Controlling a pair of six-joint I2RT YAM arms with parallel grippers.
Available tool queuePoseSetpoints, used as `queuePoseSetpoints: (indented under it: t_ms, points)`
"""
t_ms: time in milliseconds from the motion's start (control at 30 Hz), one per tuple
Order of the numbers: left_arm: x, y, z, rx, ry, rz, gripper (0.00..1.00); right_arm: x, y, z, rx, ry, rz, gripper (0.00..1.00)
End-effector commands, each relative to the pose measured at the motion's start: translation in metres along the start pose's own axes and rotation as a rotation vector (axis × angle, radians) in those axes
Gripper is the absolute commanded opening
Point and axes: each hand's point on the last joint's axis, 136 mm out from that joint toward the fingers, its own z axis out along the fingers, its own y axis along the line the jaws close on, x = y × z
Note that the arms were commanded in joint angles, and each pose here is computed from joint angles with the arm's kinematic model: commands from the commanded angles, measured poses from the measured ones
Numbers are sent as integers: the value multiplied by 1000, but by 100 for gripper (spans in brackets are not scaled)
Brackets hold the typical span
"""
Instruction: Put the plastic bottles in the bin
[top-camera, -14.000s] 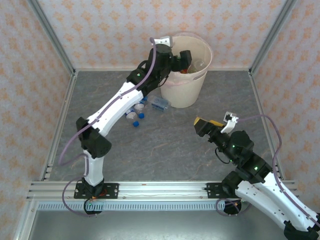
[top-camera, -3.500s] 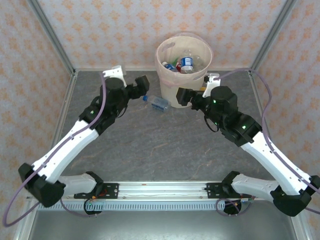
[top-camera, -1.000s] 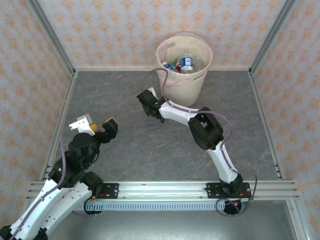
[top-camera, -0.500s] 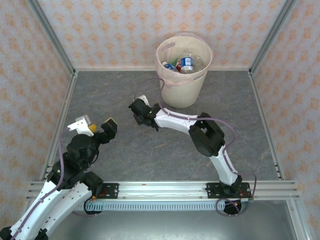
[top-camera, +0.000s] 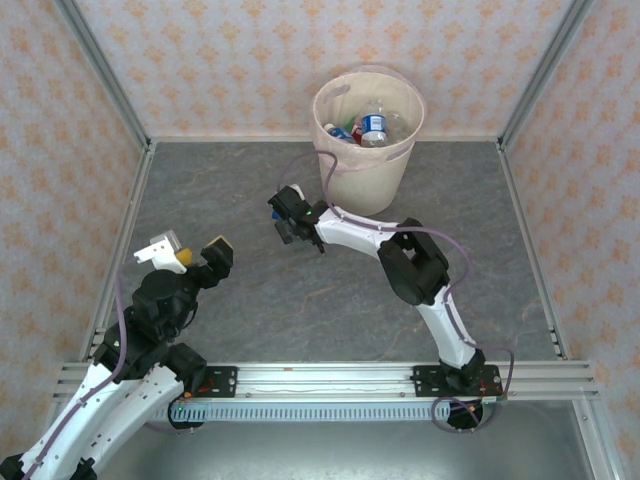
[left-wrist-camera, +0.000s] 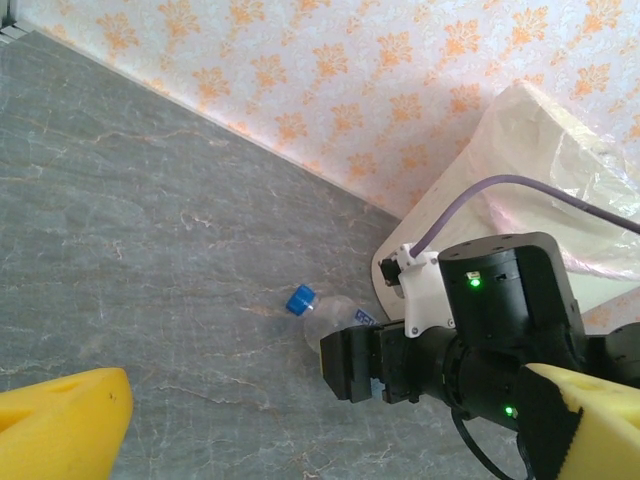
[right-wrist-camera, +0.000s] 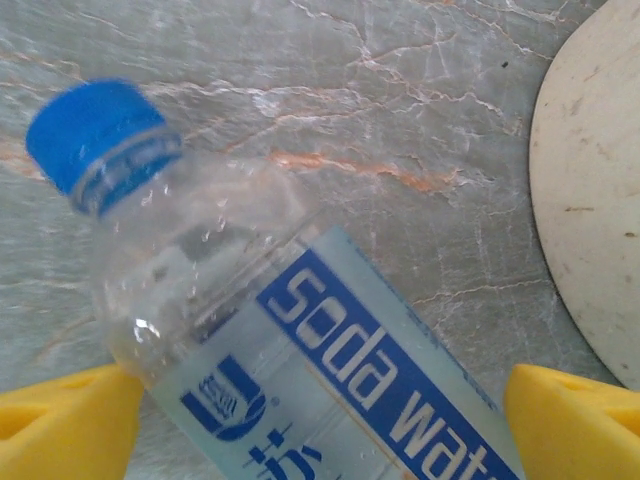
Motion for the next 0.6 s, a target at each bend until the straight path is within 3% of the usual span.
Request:
queuePoseSetpoints:
  t_ms: [0,467,567]
  points:
    - [-3,2,-1,-1,-19,-9,99,17,2,16,-18,62,-47,92]
    - [1,-4,0,40,-2,-10,99,30,8,31,-49,112,-47,84]
    - [1,-5,0,36,6,-5,99,29,10,31,-69,115,-35,77]
